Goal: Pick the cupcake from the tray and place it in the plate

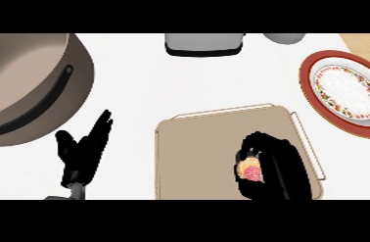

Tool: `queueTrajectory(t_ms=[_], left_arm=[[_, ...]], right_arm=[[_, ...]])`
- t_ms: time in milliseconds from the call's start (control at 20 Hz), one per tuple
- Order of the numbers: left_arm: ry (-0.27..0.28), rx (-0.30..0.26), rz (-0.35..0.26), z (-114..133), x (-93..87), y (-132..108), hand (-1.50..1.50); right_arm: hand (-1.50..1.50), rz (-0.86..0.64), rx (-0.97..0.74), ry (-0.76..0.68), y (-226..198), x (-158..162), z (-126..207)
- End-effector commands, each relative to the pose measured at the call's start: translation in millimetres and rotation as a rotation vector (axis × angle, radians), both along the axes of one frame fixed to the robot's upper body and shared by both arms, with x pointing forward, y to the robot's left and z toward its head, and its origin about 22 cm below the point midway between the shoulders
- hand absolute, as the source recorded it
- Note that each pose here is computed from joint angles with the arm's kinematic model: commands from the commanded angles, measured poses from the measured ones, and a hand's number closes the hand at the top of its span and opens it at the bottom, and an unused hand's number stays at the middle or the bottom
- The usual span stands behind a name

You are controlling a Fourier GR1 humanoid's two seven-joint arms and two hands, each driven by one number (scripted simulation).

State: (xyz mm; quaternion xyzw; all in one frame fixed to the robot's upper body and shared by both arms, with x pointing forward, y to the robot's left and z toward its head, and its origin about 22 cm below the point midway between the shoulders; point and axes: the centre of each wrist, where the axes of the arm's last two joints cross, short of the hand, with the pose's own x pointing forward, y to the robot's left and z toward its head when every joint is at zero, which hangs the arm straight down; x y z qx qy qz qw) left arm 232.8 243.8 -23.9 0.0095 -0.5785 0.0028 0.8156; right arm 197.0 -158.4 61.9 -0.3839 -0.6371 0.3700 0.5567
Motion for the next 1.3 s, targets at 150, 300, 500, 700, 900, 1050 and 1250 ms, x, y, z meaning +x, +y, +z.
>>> queueTrajectory(t_ms=[150, 300, 500, 700, 900, 1050, 1250], left_arm=[[0.054, 0.000, -0.007, -3.4, -6.8, -5.4, 0.00], [0.049, 0.009, -0.004, -12.8, -6.5, -13.1, 0.00], [0.021, -0.008, -0.014, -9.1, -0.3, -2.7, 0.00], [0.046, -0.004, 0.000, -12.7, 7.2, -7.9, 0.00], [0.051, 0.000, 0.005, -8.5, 9.5, 0.9, 0.00], [0.043, -0.008, -0.031, -10.2, -4.1, -12.6, 0.00], [0.038, -0.024, -0.037, 8.3, 6.1, -5.3, 0.00]], right_arm=[[1.50, -0.195, 0.191, -0.240, -18.4, -25.3, 35.6], [1.50, -0.259, 0.298, -0.286, -28.6, -10.6, 48.0], [1.50, -0.366, 0.379, -0.312, -76.9, -2.2, 17.9], [1.50, -0.394, 0.496, -0.400, -118.4, 19.4, 33.9], [1.50, -0.445, 0.430, -0.424, -157.7, 34.6, 0.3], [1.50, -0.514, 0.397, -0.487, -185.1, 66.4, 8.1], [1.50, -0.584, 0.389, -0.529, -231.9, 92.7, 9.4]])
